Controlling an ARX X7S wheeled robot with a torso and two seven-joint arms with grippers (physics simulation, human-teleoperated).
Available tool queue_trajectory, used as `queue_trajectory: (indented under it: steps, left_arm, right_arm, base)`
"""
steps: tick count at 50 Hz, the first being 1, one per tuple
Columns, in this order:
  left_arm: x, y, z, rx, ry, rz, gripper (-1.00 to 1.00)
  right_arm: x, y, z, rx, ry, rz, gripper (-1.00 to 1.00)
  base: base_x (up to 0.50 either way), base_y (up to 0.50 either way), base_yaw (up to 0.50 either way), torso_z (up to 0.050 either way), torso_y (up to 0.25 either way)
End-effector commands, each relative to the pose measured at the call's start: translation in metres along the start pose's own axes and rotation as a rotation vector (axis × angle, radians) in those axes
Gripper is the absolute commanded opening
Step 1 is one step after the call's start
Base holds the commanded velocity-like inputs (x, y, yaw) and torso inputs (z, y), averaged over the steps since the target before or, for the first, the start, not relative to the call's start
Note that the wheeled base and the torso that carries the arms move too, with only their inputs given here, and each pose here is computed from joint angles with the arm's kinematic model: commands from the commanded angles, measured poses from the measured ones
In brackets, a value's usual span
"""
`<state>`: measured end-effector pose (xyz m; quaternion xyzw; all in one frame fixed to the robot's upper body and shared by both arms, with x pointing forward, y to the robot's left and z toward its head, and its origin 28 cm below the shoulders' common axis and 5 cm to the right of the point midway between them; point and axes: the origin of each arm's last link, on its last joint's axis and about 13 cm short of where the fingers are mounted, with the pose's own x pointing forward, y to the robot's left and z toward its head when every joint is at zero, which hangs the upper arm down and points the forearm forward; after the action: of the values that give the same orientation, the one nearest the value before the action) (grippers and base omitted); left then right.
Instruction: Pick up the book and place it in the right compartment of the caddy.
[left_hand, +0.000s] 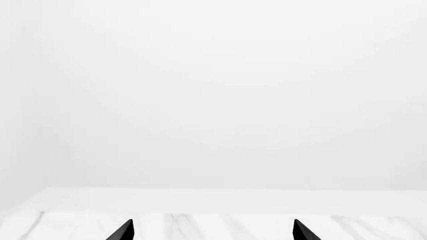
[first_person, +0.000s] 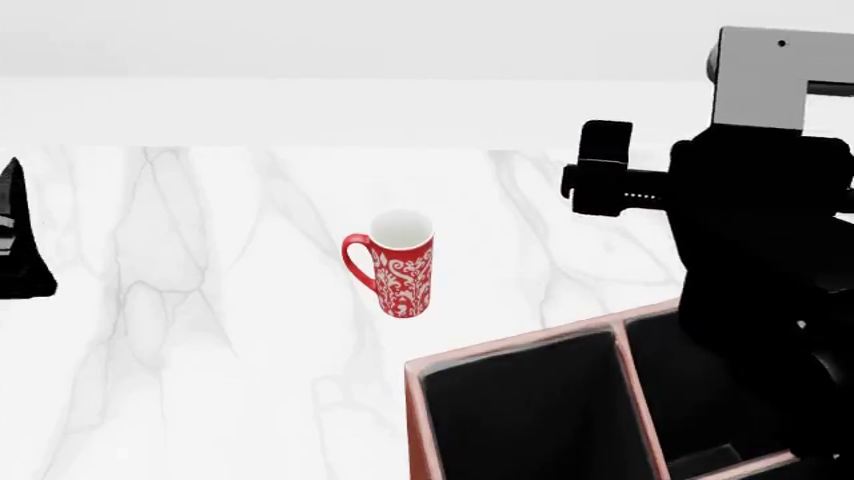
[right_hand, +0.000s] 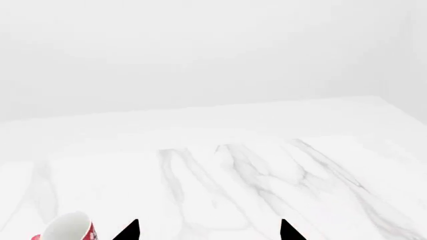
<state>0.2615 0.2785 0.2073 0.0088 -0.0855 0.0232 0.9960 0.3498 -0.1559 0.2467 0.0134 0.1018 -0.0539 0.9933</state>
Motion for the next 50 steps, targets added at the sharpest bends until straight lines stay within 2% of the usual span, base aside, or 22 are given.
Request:
queue_trajectory:
  steps: [1, 17, 50]
  left_arm:
    - [0.026, -0.018, 0.011, 0.012, -0.005, -0.099, 1.0]
    - [0.043, -0.035, 0.021, 0.03, -0.03, -0.162, 1.0]
    - [0.052, -0.045, 0.029, 0.026, -0.057, -0.205, 1.0]
  right_arm:
    - [-0.001, 0.02, -0.003, -0.02, -0.016, 0.079, 1.0]
    - [-0.008, 0.038, 0.003, -0.035, -0.034, 0.129, 1.0]
    - [-0.017, 0.05, 0.01, -0.04, -0.059, 0.182, 1.0]
  base:
    - [0.0, 0.0, 0.0, 0.0, 0.0]
    - [0.0, 0.0, 0.0, 0.0, 0.0]
    - [0.0, 0.0, 0.0, 0.0, 0.0]
